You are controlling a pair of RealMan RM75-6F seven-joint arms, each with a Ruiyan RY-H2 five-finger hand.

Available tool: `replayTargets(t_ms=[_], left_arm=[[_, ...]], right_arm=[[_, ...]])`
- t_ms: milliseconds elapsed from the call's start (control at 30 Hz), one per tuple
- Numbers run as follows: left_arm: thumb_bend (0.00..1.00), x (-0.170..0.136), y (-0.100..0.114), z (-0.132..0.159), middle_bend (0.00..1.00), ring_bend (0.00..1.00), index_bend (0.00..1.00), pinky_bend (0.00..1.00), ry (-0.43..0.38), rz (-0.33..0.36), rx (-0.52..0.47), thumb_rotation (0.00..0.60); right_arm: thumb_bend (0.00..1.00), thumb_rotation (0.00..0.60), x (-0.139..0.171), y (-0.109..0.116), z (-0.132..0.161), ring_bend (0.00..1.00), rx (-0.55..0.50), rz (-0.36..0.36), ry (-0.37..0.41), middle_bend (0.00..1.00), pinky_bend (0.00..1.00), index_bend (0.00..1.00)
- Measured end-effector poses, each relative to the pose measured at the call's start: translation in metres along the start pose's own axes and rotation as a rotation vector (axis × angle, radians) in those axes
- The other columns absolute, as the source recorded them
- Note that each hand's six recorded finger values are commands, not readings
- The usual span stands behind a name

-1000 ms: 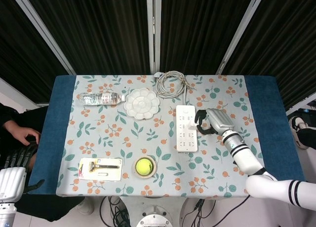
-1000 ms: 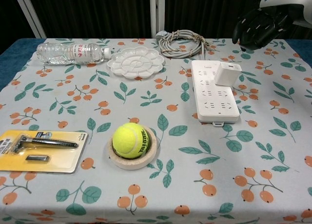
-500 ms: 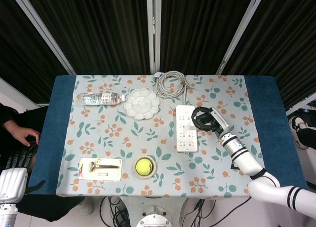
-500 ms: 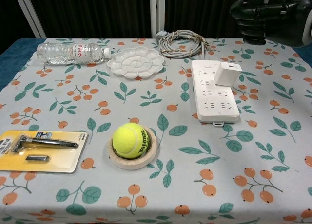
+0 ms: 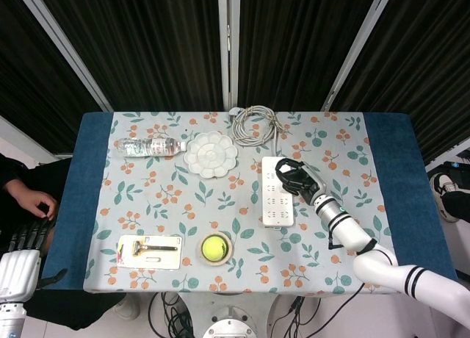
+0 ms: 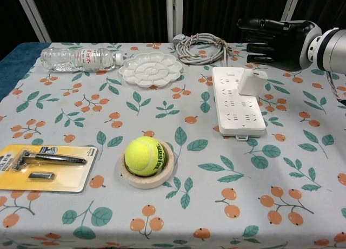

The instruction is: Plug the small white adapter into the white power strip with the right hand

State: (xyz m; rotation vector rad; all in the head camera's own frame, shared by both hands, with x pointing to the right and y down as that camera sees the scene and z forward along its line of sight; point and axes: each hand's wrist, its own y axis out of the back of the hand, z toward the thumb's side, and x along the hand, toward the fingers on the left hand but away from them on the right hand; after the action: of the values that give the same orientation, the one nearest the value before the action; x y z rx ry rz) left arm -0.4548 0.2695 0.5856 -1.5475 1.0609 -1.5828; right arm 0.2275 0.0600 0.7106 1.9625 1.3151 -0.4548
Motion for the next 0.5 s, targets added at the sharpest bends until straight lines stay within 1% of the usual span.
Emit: replayTargets(t_ms=[133, 500], left_arm=[[0.08, 0.001, 0.0, 0.0, 0.0, 0.0, 0.06, 0.0, 0.0, -0.002, 0.0, 0.6], [0.08, 0.002, -0.002, -0.001, 0.0, 0.0, 0.06, 0.0, 0.004, -0.006, -0.003, 0.6]], right_arm=[[0.74, 0.6, -0.006, 0.002, -0.006, 1.0, 0.001, -0.001, -0.012, 1.0, 1.0, 1.0], [0.74, 0.6, -0.016, -0.005, -0.015, 1.0, 0.024, 0.014, -0.026, 1.0, 1.0, 1.0]])
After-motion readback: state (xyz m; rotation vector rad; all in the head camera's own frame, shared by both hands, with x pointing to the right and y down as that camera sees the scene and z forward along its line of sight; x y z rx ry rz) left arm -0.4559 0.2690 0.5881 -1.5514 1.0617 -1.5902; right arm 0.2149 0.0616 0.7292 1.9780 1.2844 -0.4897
